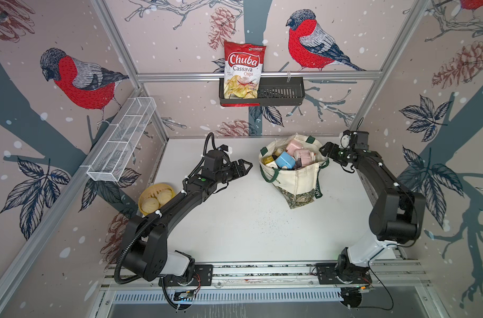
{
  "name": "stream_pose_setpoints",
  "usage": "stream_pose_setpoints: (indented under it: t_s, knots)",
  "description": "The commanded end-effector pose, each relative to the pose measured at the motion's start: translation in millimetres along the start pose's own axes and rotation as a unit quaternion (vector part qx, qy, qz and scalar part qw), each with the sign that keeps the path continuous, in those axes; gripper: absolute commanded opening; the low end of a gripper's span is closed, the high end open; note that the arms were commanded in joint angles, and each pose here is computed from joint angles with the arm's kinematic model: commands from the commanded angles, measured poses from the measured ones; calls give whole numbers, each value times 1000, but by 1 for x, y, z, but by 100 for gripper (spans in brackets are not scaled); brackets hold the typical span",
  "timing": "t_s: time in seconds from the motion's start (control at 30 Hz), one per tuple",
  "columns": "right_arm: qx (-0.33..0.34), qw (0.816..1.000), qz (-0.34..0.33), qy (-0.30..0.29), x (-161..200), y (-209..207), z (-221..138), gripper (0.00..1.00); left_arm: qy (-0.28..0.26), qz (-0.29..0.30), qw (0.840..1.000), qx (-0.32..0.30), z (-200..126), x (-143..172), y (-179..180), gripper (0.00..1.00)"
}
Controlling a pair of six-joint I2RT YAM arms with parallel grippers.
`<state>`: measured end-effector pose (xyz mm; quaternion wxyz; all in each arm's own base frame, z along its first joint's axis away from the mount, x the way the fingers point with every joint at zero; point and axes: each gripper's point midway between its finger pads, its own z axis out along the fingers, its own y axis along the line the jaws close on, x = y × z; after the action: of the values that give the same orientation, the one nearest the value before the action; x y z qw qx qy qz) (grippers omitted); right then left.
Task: Take out the pencil sharpeners from the tote bags
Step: Move the canvas bag to the center of the board.
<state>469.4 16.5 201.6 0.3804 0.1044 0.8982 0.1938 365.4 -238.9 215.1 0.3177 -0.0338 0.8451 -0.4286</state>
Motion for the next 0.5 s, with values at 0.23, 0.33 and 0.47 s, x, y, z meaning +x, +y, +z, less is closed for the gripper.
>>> stream_pose_setpoints:
  t_s: [0.23,0.33,0.47]
  knots:
    - [6,1000,5,19,9,-6,5,89,4,3,1000,-8,11,-4,-4,81]
    - [0,999,8,41,16,-7,19,82,5,3,1000,-9,13,-5,-5,81]
    - [-17,998,7,53,21,-3,28,56,2,3,1000,-9,15,-8,-7,81]
